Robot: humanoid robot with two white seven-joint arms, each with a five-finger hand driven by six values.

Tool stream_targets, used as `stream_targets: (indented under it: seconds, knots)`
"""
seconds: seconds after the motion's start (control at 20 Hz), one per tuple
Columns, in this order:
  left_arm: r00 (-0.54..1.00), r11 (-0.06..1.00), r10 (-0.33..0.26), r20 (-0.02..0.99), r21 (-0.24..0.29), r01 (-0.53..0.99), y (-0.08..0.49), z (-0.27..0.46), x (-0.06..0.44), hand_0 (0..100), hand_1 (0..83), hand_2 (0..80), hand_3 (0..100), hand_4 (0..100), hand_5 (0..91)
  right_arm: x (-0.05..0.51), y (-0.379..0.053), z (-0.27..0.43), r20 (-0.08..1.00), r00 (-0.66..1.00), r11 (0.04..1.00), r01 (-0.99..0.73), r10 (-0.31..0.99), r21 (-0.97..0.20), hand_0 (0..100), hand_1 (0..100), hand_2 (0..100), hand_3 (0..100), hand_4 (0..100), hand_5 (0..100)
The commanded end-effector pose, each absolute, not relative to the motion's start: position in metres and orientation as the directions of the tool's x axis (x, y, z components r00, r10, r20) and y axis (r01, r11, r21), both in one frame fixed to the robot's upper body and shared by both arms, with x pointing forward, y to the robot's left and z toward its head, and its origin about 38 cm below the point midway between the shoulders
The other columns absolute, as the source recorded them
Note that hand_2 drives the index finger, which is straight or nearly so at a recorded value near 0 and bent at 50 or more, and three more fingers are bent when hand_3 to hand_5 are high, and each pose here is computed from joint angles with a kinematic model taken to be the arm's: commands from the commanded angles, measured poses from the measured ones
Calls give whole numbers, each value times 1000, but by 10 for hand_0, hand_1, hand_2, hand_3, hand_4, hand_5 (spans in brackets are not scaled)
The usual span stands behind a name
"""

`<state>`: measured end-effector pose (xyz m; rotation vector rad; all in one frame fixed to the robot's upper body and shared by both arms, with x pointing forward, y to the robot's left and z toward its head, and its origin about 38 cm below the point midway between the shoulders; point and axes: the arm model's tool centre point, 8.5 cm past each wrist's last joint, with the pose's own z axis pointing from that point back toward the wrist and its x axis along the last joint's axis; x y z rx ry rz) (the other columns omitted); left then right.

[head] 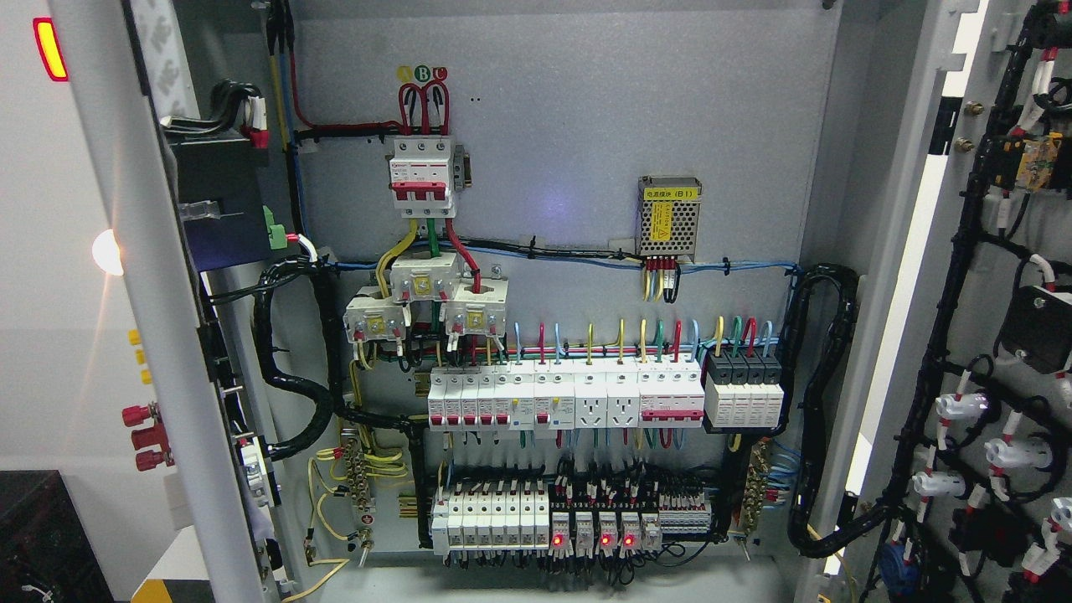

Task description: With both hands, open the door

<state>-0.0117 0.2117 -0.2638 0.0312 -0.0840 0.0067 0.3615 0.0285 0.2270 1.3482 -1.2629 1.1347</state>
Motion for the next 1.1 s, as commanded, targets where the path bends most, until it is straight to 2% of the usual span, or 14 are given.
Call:
stream_targets:
  seconds: [0.0,0.2,0.45,0.6,0.75,1.05]
  knots:
    - [992,997,62,107,40,-67,218,-264,-13,0,0,0,0,0,0,361,51,224,990,74,-64,-996,-124,66,192,0,0,0,0,0]
    - [978,996,51,201,64,-65,236,-262,-14,0,0,0,0,0,0,354,60,222,990,77,-91,-994,-115,66,192,0,0,0,0,0]
    - [963,996,-59,263,73,41,245,-256,-16,0,0,0,0,0,0,342,78,227,989,81,-134,-989,-127,63,192,0,0,0,0,0]
    - [923,996,-71,379,76,46,248,-244,-5,0,0,0,0,0,0,335,89,227,990,76,-157,-986,-122,57,192,0,0,0,0,0]
    - [853,993,-110,510,92,72,260,-225,14,0,0,0,0,0,0,331,94,225,993,58,-163,-986,-100,42,192,0,0,0,0,0]
    - [748,980,-193,635,80,185,252,-185,22,0,0,0,0,0,0,332,101,219,996,58,-167,-985,-71,45,192,0,0,0,0,0]
